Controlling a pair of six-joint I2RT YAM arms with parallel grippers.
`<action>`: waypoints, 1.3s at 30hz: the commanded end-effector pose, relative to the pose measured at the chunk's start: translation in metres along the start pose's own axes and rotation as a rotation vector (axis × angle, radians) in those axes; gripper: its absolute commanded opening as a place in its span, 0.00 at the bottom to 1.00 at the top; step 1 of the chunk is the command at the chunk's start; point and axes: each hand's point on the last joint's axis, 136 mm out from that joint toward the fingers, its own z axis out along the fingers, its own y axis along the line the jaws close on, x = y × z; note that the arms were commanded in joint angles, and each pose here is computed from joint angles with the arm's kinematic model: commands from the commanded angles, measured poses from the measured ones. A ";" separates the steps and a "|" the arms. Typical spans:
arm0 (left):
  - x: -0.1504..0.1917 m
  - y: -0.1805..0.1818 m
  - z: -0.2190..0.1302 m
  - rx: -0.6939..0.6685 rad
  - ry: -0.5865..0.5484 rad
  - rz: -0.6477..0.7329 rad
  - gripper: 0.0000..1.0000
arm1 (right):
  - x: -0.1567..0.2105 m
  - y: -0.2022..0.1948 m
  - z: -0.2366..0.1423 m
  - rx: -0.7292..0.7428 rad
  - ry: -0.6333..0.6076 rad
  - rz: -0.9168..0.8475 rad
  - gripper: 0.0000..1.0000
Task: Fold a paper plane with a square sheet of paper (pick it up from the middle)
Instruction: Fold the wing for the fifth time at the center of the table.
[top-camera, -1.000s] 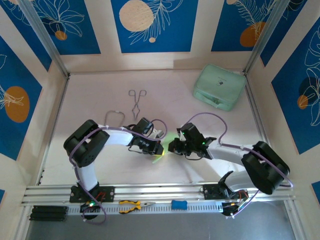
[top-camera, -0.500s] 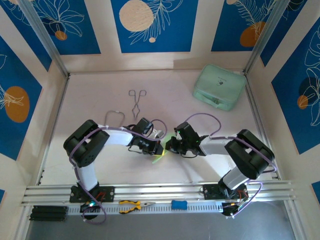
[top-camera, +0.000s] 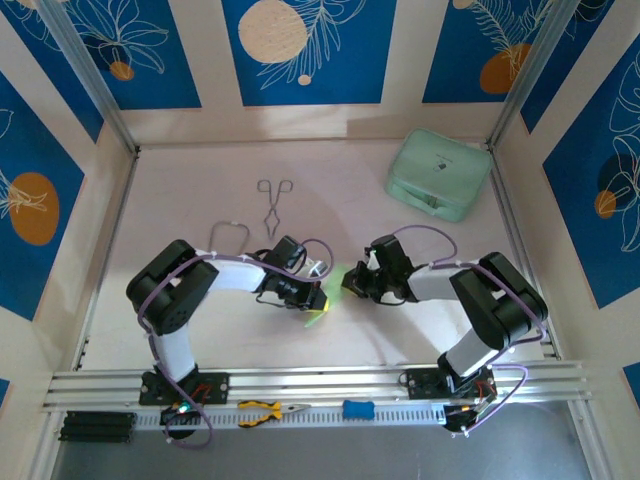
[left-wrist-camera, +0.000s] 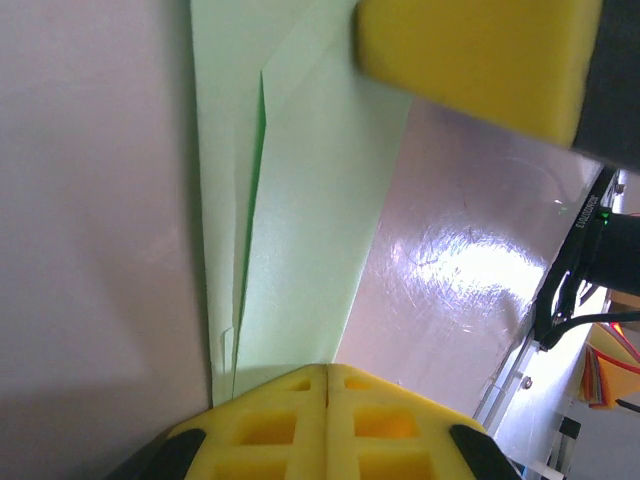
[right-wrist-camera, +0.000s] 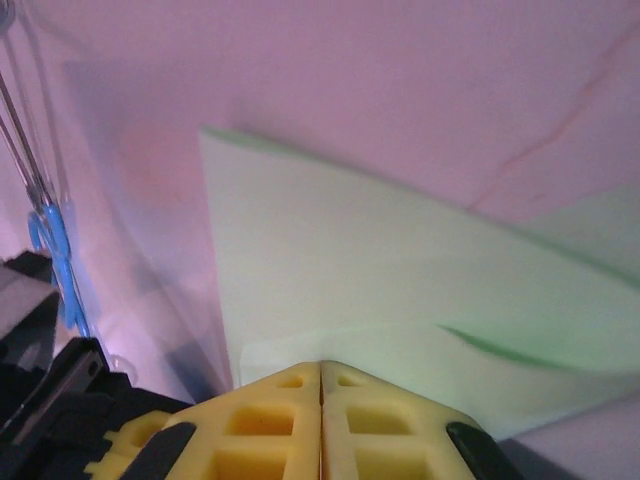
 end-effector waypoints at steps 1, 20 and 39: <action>0.040 0.049 0.006 -0.143 0.095 -0.153 0.00 | -0.018 -0.038 -0.012 0.141 -0.084 0.081 0.10; 0.046 0.048 -0.002 -0.143 0.063 -0.166 0.00 | -0.037 0.004 -0.073 -0.057 -0.195 0.001 0.14; 0.031 0.018 -0.017 -0.073 -0.015 -0.114 0.00 | 0.013 -0.025 -0.002 0.062 0.032 -0.010 0.05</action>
